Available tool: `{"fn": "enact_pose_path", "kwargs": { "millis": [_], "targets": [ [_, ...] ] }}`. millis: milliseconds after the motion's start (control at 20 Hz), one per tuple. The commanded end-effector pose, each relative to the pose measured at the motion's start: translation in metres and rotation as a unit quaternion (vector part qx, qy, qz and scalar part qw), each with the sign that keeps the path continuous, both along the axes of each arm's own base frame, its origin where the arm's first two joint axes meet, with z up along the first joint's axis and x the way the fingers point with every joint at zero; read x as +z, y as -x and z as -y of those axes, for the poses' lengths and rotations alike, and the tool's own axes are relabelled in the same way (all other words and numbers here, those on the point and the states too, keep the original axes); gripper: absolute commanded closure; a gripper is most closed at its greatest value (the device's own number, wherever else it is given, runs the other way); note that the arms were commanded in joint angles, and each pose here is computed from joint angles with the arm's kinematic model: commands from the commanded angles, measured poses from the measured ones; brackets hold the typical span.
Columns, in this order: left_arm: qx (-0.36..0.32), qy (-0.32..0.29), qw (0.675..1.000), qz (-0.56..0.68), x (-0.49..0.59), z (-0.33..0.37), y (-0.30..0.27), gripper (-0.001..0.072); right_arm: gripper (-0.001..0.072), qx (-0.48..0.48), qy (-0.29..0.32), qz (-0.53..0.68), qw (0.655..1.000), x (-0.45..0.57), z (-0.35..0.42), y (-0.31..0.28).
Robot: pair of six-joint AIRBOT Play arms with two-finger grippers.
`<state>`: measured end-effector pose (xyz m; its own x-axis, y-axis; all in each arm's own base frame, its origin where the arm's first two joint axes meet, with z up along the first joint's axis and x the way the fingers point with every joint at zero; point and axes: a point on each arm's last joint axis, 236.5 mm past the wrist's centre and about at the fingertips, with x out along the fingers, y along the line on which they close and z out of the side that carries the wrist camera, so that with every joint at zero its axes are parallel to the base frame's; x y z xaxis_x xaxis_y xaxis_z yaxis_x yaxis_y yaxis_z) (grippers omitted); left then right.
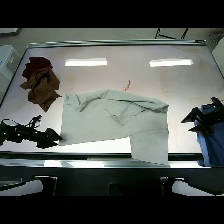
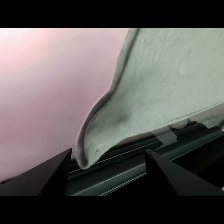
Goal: Fold the clothes and pants, and hang the long-sleeved shirts on hangers.
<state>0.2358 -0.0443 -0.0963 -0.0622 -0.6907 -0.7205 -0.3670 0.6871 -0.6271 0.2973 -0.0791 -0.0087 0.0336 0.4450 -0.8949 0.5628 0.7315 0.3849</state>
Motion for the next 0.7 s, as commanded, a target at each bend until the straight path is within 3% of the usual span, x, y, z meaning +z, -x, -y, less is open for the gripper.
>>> {"fn": "enact_pose_path", "kwargs": {
  "millis": [0, 50, 150, 200, 400, 650],
  "targets": [
    [0.007, -0.002, 1.0, 0.021, -0.008, 0.015, -0.013, 0.0289, 0.0159, 0.001, -0.006, -0.002, 1.0, 0.0, -0.002, 0.002],
    [0.014, -0.006, 1.0, 0.021, -0.009, 0.019, -0.017, 0.0344, 0.0159, 0.002, -0.006, -0.001, 1.0, 0.0, -0.002, 0.001],
    [0.008, -0.011, 1.0, 0.015, -0.01, 0.028, -0.017, 0.063, 0.0156, 0.002, -0.005, -0.001, 1.0, 0.0, -0.002, 0.002],
    [-0.007, -0.005, 1.0, 0.014, -0.008, 0.033, -0.013, 0.0684, 0.0154, 0.006, -0.003, 0.001, 1.0, 0.0, -0.002, 0.002],
    [-0.025, 0.008, 1.0, 0.015, 0.0, 0.037, -0.007, 0.0685, 0.0156, -0.001, 0.018, 0.007, 1.0, -0.018, 0.01, -0.007],
    [-0.024, 0.0, 0.999, 0.036, 0.009, 0.035, -0.012, 0.0684, 0.0153, 0.016, -0.07, -0.005, 0.997, -0.053, -0.014, -0.016]
  ]
}}
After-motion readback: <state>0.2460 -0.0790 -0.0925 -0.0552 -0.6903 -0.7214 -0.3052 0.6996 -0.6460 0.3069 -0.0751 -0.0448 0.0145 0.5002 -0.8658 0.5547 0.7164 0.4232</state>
